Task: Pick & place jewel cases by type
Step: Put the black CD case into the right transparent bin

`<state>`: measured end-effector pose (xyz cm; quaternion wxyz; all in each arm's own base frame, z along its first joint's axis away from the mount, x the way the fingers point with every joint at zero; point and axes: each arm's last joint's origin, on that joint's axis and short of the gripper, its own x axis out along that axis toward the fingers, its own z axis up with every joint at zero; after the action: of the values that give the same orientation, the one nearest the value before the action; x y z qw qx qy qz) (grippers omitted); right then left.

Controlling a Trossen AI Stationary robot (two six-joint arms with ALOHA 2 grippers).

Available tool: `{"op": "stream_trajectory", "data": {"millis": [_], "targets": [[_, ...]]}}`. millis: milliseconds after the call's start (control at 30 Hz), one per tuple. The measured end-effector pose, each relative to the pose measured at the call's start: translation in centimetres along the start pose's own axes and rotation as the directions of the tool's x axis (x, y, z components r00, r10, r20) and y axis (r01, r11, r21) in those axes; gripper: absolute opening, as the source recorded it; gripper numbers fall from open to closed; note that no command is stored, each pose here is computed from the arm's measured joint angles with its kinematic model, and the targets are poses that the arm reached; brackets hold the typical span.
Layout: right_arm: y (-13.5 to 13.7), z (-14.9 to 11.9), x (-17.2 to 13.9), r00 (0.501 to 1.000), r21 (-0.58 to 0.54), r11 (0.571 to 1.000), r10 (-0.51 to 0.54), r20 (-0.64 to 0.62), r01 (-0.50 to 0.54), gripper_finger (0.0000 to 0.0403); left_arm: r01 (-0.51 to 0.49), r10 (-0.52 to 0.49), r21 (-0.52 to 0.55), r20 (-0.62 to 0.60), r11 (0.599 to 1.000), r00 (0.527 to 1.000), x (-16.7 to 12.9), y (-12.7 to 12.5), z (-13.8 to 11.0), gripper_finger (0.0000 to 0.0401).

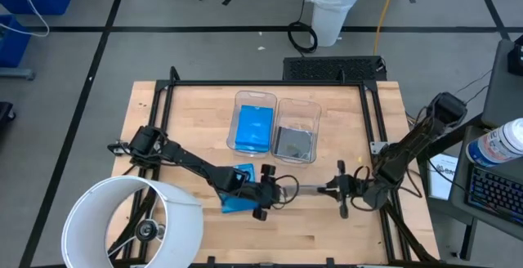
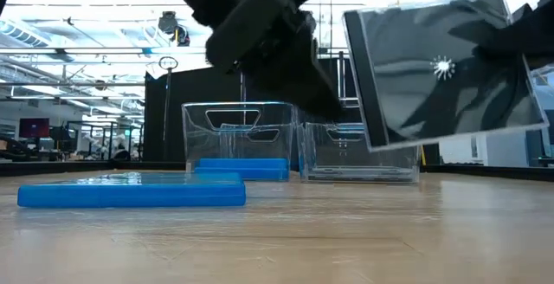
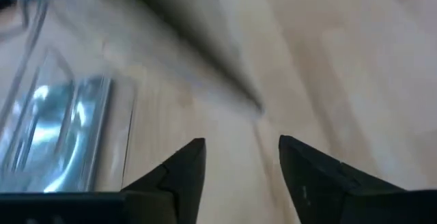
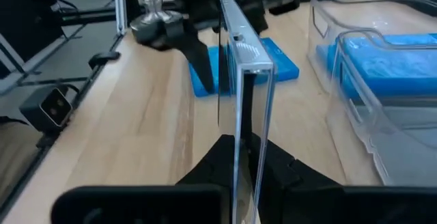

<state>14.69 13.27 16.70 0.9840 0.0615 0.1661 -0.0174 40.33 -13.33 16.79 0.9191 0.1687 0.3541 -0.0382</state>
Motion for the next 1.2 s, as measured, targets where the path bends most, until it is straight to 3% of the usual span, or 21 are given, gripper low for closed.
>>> {"op": "stream_trajectory", "data": {"millis": [233, 600, 800, 1000, 1200], "targets": [[-0.4, 1.4, -1.0, 0.998, 0.031, 0.999, 0.026, 0.051, -0.028, 0.0023, 0.005, -0.010, -0.037, -0.136, 0.999, 0.991, -0.2, -0.5, -1.4, 0.0211], [-1.9, 4.2, -3.6, 0.982, 0.025, 0.995, 0.095, 0.162, -0.100, 0.0034, 0.087, -0.073, 0.096, -0.141, 0.992, 0.987, -1.1, -3.5, -1.6, 0.0151], [-3.1, 5.6, -4.2, 0.964, 0.090, 0.996, -0.031, 0.266, 0.007, 0.0019, 0.101, -0.085, 0.114, -0.138, 0.988, 0.987, -1.4, -4.2, -1.6, 0.0134], [-4.3, 8.4, -4.5, 0.914, 0.171, 0.983, -0.129, 0.385, 0.067, 0.0018, 0.110, -0.091, 0.140, -0.136, 0.984, 0.987, -1.5, -4.5, -1.6, 0.0133], [-6.2, 12.3, -4.5, 0.830, 0.355, 0.915, -0.344, 0.439, 0.191, 0.0018, 0.109, -0.090, 0.139, -0.136, 0.984, 0.987, -1.4, -4.5, -1.6, 0.0133]]}}
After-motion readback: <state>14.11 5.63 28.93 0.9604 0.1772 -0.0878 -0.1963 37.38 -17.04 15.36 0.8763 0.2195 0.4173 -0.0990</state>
